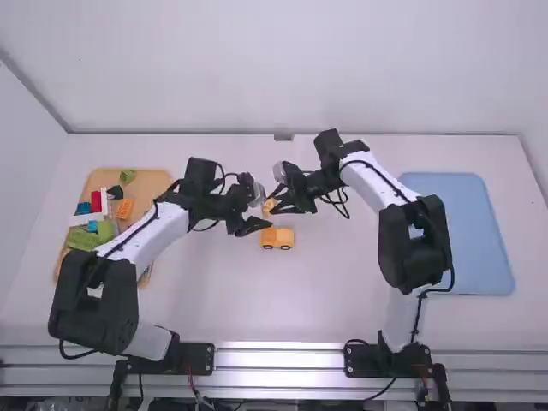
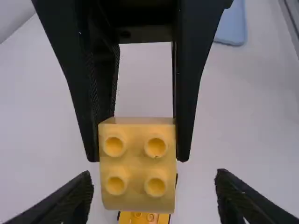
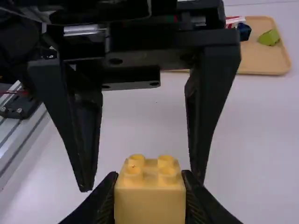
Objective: Assemble lego blocks to make yellow taxi
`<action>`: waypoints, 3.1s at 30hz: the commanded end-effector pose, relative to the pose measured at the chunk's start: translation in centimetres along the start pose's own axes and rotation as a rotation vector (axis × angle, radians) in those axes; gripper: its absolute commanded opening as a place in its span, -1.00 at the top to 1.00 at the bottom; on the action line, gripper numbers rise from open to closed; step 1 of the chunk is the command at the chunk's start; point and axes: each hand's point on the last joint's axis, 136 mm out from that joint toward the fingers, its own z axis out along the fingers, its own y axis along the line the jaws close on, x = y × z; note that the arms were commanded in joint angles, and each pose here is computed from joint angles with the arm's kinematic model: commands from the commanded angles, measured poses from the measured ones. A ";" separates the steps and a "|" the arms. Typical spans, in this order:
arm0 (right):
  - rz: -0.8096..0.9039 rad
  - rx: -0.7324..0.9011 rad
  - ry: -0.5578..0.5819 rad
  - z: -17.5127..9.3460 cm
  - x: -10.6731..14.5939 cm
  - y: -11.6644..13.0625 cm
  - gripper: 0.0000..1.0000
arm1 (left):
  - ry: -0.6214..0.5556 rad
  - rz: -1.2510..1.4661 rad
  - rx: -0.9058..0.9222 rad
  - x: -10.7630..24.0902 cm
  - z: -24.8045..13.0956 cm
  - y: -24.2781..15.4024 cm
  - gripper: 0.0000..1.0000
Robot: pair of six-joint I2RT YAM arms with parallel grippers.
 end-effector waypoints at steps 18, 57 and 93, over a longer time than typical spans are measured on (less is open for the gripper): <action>-0.038 -0.009 0.054 1.1 0.1 -0.1 0.54 | 0.000 -0.021 0.000 0.1 0.2 0.1 0.29; 0.529 0.686 0.257 -7.4 4.4 -11.6 -0.96 | 0.503 0.087 -0.140 9.4 -2.2 1.3 0.88; 0.452 1.185 -0.036 -11.7 4.1 -5.8 -0.96 | 0.676 0.146 0.082 16.6 2.7 1.7 0.91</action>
